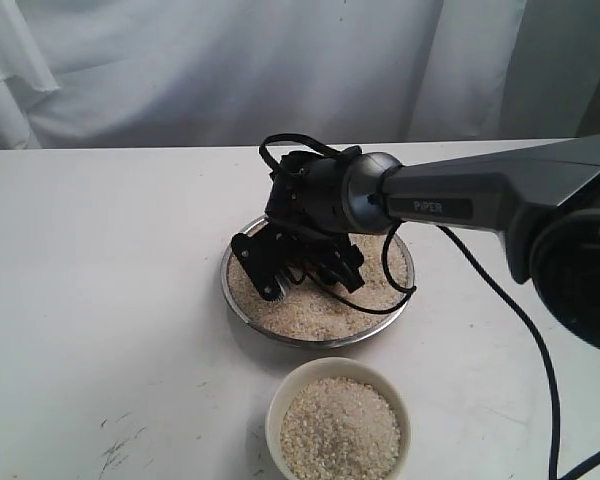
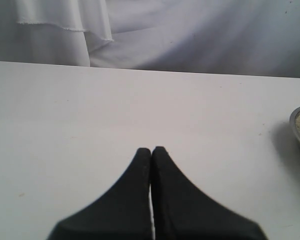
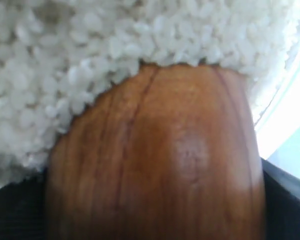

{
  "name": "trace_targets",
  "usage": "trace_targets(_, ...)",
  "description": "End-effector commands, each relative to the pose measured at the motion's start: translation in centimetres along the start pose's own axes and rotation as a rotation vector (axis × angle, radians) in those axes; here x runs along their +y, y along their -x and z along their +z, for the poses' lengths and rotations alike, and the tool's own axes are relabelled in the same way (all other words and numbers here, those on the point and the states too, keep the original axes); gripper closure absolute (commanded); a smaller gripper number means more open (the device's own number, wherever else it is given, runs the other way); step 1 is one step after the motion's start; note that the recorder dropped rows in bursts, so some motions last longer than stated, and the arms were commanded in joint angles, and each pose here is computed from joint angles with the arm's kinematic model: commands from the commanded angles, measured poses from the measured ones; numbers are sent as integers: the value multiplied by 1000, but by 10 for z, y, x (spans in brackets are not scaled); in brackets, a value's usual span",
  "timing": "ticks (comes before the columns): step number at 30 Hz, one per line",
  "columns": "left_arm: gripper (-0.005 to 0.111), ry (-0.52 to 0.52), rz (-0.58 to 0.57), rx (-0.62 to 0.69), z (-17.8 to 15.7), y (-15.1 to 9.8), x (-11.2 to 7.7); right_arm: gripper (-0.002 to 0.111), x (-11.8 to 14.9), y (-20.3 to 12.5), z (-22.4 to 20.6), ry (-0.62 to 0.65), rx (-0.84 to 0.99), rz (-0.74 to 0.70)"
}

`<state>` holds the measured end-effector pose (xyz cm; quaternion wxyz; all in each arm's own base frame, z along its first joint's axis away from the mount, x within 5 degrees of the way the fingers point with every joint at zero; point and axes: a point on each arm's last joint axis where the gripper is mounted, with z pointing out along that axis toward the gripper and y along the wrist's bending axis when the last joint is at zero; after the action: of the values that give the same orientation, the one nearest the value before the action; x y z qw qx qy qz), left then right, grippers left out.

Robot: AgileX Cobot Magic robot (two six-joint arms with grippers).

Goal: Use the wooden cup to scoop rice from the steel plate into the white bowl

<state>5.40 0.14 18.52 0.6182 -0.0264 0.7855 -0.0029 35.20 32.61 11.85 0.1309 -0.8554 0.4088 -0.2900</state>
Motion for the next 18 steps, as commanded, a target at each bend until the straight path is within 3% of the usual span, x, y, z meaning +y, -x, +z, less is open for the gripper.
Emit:
trace_targets(1,107,-2,1,-6,0,-1,0,108,0,4,-1,9,-61,73)
trace_targets(4,107,-2,1,-6,0,-1,0,108,-1,-3,0,17,-70,113)
trace_targets(10,107,-2,1,-6,0,-1,0,108,-8,-32,-5,23,-166,336)
trace_targets(18,107,-2,1,-6,0,-1,0,108,-5,-45,0,80,-281,439)
